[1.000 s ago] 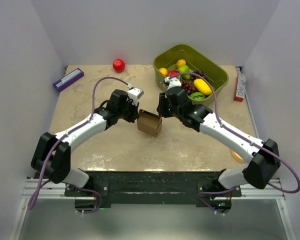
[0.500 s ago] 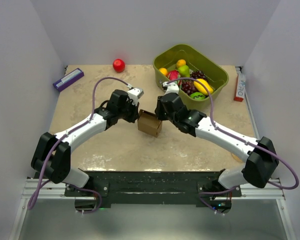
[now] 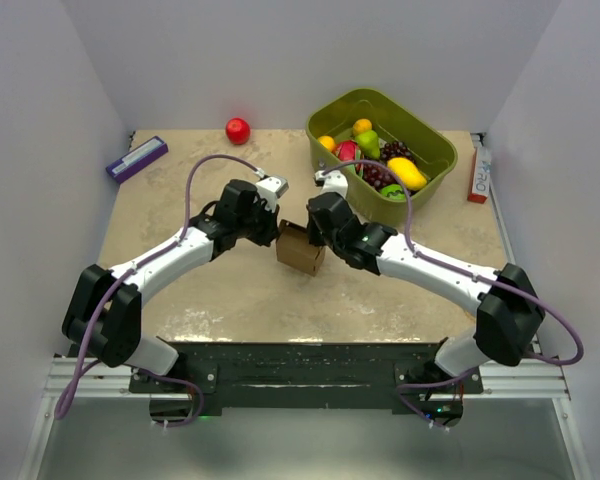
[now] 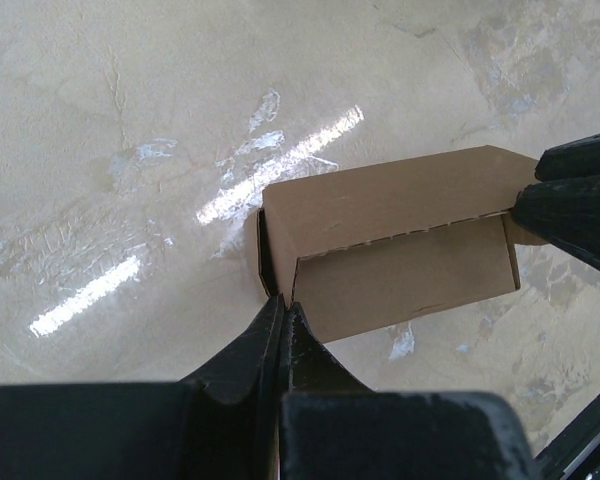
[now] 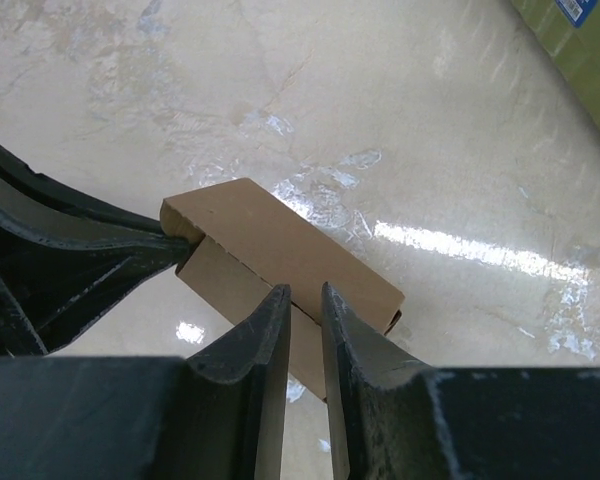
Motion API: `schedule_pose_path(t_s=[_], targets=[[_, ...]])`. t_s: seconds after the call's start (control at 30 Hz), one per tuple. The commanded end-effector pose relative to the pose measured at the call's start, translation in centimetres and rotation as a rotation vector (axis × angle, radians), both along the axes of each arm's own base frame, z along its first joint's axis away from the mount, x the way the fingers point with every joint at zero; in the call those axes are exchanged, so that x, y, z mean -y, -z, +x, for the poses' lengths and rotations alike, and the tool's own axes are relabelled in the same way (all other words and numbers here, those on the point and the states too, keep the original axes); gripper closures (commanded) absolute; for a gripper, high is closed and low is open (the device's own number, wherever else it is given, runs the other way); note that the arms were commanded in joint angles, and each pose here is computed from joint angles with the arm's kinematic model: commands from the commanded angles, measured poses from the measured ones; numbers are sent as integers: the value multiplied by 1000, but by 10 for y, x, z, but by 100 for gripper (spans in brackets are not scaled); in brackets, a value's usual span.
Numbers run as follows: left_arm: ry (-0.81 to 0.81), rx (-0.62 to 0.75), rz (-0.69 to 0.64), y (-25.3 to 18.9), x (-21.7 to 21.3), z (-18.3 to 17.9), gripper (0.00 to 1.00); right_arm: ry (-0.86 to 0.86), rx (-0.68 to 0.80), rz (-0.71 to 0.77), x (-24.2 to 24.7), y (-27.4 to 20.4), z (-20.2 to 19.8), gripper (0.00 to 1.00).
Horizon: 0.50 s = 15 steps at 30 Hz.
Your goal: Fold the paper box
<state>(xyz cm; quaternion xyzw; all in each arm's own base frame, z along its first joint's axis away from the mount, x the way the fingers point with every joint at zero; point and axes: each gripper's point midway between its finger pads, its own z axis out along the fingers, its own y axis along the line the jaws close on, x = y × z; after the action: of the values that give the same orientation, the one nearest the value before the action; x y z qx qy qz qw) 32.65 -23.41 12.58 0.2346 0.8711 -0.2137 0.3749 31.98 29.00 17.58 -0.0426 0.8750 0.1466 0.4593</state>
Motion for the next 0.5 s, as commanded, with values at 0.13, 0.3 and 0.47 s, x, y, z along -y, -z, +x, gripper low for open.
schedule_pose_path(t_s=[0.13,0.3,0.47], targets=[[15,8,-41,-10,7,-5,100,46,16,30,-9,-1,-2,79],[19,12,-58,-15,9,-7,100,72,3,-2,-5,12,-4,79],[26,31,-51,-19,7,-7,99,64,20,0,-3,1,-4,79]])
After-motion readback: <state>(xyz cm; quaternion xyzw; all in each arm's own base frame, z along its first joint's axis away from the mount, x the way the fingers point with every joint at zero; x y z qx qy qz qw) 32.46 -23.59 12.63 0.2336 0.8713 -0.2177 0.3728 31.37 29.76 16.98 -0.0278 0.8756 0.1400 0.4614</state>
